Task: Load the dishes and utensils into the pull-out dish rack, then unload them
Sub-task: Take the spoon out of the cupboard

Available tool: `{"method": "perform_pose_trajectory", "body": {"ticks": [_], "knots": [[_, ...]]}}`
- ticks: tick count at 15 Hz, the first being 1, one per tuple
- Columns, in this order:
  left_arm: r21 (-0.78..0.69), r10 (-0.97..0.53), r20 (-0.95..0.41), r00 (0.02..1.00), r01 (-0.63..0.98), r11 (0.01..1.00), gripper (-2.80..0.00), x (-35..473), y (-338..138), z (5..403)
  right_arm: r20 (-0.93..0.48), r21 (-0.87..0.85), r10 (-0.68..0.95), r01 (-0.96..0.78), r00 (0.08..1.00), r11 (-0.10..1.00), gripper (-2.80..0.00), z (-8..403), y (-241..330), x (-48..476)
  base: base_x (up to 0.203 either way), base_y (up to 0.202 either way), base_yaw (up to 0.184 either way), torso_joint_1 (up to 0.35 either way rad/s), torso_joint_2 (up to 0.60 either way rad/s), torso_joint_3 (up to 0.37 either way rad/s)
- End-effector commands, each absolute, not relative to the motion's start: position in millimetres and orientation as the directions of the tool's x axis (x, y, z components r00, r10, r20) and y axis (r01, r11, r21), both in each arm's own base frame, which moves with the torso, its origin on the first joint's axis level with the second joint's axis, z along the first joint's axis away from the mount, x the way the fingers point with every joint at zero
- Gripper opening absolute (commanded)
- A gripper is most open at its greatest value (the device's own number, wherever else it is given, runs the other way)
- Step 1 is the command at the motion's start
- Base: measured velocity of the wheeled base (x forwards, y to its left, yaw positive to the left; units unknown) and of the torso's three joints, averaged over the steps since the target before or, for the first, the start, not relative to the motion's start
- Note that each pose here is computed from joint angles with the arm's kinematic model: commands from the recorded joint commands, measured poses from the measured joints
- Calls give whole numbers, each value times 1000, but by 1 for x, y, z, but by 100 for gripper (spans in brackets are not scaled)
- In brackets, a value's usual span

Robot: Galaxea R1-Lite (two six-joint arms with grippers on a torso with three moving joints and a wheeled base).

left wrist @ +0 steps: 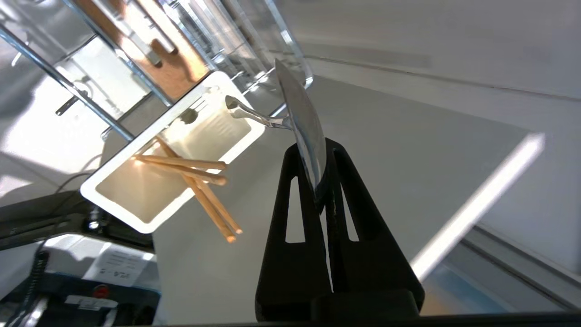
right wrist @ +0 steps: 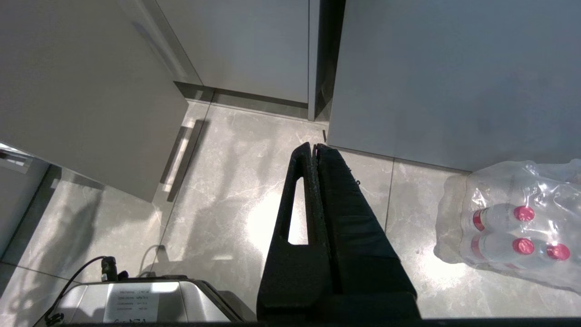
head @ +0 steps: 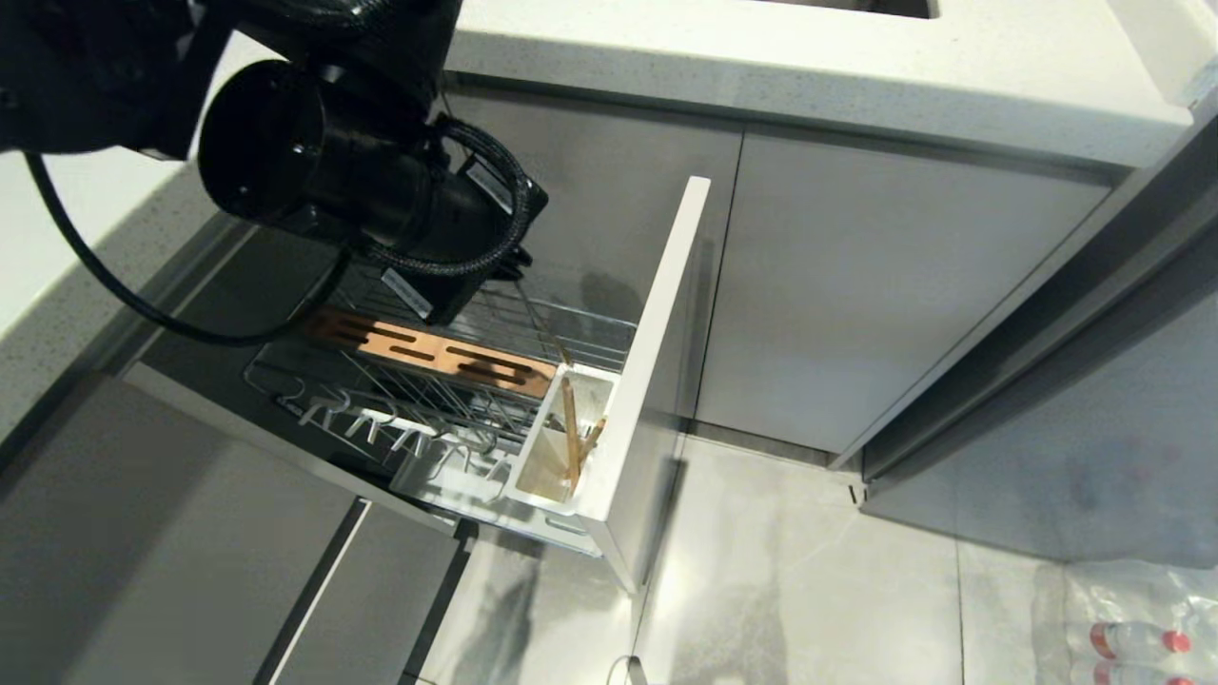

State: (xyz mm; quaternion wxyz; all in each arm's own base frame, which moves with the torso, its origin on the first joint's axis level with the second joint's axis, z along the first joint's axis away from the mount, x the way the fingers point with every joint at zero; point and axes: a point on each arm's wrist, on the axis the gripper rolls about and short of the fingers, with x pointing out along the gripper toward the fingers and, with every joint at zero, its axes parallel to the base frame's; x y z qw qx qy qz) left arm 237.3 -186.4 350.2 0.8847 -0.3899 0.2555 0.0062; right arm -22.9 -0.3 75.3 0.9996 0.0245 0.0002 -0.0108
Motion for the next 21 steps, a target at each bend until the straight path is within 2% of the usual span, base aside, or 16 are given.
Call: {"method": "perform_pose_trajectory", "body": {"ticks": [1,9,14,17,21], "knots": [[-720,-207,-415,886,-181,670,-280,221,-176,366,-3,49,-21,22,1000,999,-280,75,0,-23,0,0,0,0,0,0],[-772,-265,-218,939,1,636,-280,148,-127,419,-3,49,-21,22,1000,999,-280,75,0,-23,0,0,0,0,0,0],[-769,-258,21,966,180,613,-280,84,-65,457,-3,49,-21,22,1000,999,-280,75,0,-23,0,0,0,0,0,0],[-728,-183,138,973,225,647,-280,54,-31,468,-3,49,-21,22,1000,999,-280,75,0,-23,0,0,0,0,0,0],[-659,-7,224,975,157,735,-280,23,-1,473,-3,49,-21,22,1000,999,-280,75,0,-23,0,0,0,0,0,0]]}}
